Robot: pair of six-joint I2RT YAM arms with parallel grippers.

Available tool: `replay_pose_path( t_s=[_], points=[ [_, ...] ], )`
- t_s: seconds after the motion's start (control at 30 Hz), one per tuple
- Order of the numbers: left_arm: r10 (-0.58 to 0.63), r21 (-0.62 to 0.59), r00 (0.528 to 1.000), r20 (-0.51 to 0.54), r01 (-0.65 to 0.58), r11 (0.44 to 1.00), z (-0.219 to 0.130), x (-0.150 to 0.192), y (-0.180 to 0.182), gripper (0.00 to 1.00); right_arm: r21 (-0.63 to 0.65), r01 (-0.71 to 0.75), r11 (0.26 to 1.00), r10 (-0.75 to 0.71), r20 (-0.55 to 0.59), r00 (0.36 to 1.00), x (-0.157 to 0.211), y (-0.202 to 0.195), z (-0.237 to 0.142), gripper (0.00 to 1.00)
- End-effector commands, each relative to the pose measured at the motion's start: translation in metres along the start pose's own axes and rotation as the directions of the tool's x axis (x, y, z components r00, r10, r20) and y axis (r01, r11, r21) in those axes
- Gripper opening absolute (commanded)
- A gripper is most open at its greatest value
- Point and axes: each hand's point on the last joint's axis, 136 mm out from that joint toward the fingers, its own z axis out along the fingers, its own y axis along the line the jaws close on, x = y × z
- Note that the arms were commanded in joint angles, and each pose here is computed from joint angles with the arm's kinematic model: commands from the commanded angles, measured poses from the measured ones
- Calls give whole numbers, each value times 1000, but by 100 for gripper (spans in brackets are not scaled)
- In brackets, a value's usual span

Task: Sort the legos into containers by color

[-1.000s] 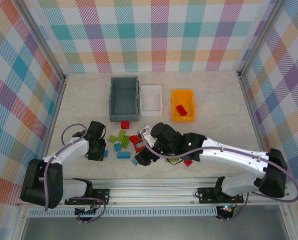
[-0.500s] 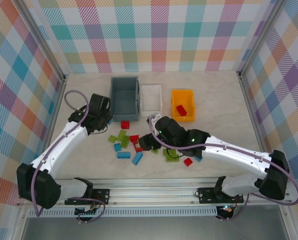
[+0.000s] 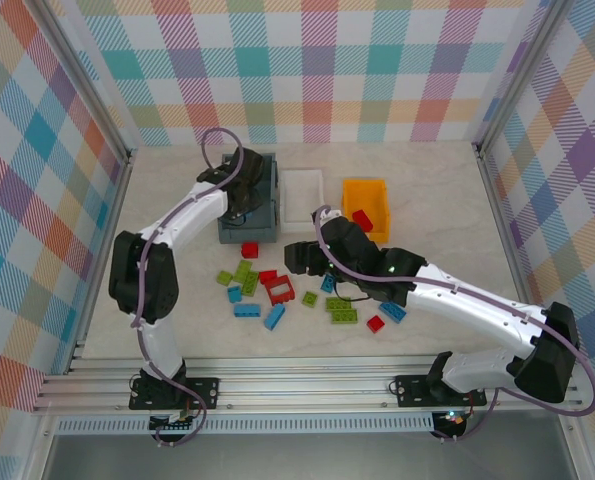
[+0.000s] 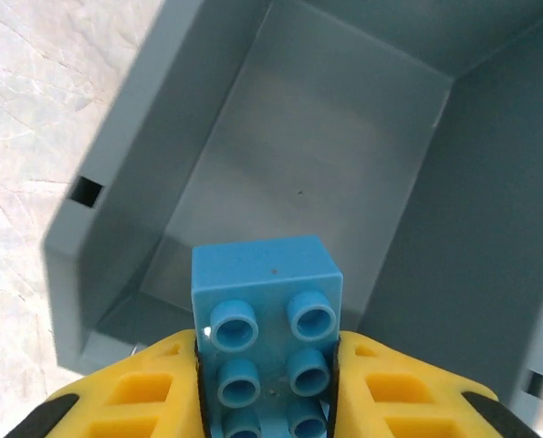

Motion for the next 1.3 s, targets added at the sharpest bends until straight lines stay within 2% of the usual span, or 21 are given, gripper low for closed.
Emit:
replay_pose_path(
  t_s=[0.0, 0.17, 0.3, 0.5, 0.7, 0.8, 0.97, 1.13, 1.27],
  points=[
    [53, -28, 998, -19, -53, 998, 9, 2, 2, 32, 57, -50, 997, 50, 10, 999, 2, -16, -8, 76],
    [66, -24, 996, -57, -68, 997, 24, 11, -1, 45, 209, -113, 971, 125, -44, 991, 33, -56, -11, 76],
    [70, -10, 996, -52, -70, 997, 15, 9, -2, 55, 358, -144, 923, 192, -102, 976, 65, -92, -18, 77],
    [42, 42, 999, 15, -42, 998, -26, -8, -1, 63, 444, -141, 885, 263, -226, 938, 114, -115, -19, 79],
    [8, 163, 995, 101, -24, 986, -95, -13, -2, 66, 439, -165, 883, 320, -307, 897, 142, -114, -9, 79],
    [30, 246, 992, 120, -59, 968, -133, 5, -5, 70, 447, -84, 890, 270, -371, 889, 151, -116, 0, 84],
    [109, 381, 988, 112, -144, 913, -183, 66, -7, 76, 425, 69, 903, 166, -490, 855, 159, -120, 19, 94],
    [150, 504, 985, 84, -172, 847, -212, 119, -1, 78, 411, 54, 910, 183, -516, 837, 160, -133, 35, 96],
    [161, 558, 983, 93, -185, 809, -226, 138, 9, 78, 390, 62, 919, 175, -543, 822, 159, -131, 49, 95]
  ],
)
